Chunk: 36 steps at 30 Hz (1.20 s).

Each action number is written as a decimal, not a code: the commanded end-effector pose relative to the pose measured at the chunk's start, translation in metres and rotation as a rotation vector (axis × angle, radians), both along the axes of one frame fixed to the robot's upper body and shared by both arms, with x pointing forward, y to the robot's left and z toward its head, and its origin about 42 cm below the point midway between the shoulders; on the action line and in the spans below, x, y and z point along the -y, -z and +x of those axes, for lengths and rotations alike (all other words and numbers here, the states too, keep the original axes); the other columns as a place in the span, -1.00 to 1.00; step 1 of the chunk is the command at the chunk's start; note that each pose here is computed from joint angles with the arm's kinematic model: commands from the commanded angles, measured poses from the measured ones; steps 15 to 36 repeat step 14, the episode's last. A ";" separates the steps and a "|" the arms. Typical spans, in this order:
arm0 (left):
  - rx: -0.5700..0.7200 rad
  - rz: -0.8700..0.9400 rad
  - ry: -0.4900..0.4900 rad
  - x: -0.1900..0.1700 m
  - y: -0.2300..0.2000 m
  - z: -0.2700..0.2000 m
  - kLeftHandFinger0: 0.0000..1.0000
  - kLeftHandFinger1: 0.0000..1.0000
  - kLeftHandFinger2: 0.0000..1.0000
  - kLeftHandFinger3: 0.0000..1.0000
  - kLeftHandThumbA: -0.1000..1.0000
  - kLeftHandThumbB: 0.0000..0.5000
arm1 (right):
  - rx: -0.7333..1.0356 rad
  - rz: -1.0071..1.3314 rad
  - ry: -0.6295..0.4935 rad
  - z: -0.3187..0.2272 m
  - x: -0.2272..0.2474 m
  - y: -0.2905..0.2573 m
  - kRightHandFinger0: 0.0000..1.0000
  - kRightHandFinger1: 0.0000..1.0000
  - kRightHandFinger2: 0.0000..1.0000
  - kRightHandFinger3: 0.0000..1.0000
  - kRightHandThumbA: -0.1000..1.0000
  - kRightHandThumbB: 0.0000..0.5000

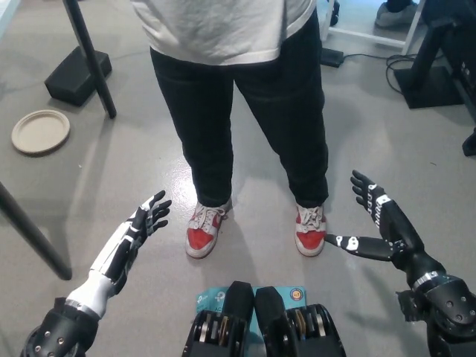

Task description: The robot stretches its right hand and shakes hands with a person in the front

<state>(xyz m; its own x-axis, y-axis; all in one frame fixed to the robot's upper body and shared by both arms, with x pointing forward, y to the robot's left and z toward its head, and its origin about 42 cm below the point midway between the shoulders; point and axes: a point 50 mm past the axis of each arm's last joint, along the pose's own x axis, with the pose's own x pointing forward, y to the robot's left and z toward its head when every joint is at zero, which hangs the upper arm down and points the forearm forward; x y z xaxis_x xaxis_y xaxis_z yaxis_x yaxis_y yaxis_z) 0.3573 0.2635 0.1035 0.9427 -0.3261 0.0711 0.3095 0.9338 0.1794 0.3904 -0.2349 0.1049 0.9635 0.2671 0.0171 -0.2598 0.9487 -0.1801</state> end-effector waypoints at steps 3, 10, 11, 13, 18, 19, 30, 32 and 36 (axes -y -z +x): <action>0.042 0.018 -0.001 -0.004 -0.016 0.007 1.00 1.00 1.00 1.00 1.00 0.42 | 0.103 -0.081 -0.025 0.013 0.000 -0.023 1.00 1.00 1.00 1.00 1.00 0.30; 0.045 0.039 -0.001 -0.005 -0.016 0.007 1.00 1.00 1.00 1.00 1.00 0.32 | 0.098 -0.132 -0.042 0.014 0.000 -0.024 1.00 1.00 1.00 1.00 1.00 0.33; 0.045 0.039 -0.001 -0.005 -0.016 0.007 1.00 1.00 1.00 1.00 1.00 0.32 | 0.098 -0.133 -0.042 0.014 0.000 -0.024 1.00 1.00 1.00 1.00 1.00 0.33; 0.045 0.040 -0.001 -0.005 -0.016 0.007 1.00 1.00 1.00 1.00 1.00 0.32 | 0.098 -0.133 -0.042 0.014 0.000 -0.024 1.00 1.00 1.00 1.00 1.00 0.33; 0.045 0.040 -0.001 -0.005 -0.016 0.007 1.00 1.00 1.00 1.00 1.00 0.32 | 0.098 -0.133 -0.042 0.014 0.000 -0.024 1.00 1.00 1.00 1.00 1.00 0.33; 0.045 0.040 -0.001 -0.005 -0.016 0.007 1.00 1.00 1.00 1.00 1.00 0.32 | 0.098 -0.133 -0.042 0.014 0.000 -0.024 1.00 1.00 1.00 1.00 1.00 0.33; 0.045 0.040 -0.001 -0.005 -0.016 0.007 1.00 1.00 1.00 1.00 1.00 0.32 | 0.098 -0.133 -0.042 0.014 0.000 -0.024 1.00 1.00 1.00 1.00 1.00 0.33; 0.045 0.040 -0.001 -0.005 -0.016 0.007 1.00 1.00 1.00 1.00 1.00 0.32 | 0.098 -0.133 -0.042 0.014 0.000 -0.024 1.00 1.00 1.00 1.00 1.00 0.33; 0.045 0.040 -0.001 -0.005 -0.016 0.007 1.00 1.00 1.00 1.00 1.00 0.32 | 0.098 -0.133 -0.042 0.014 0.000 -0.024 1.00 1.00 1.00 1.00 1.00 0.33</action>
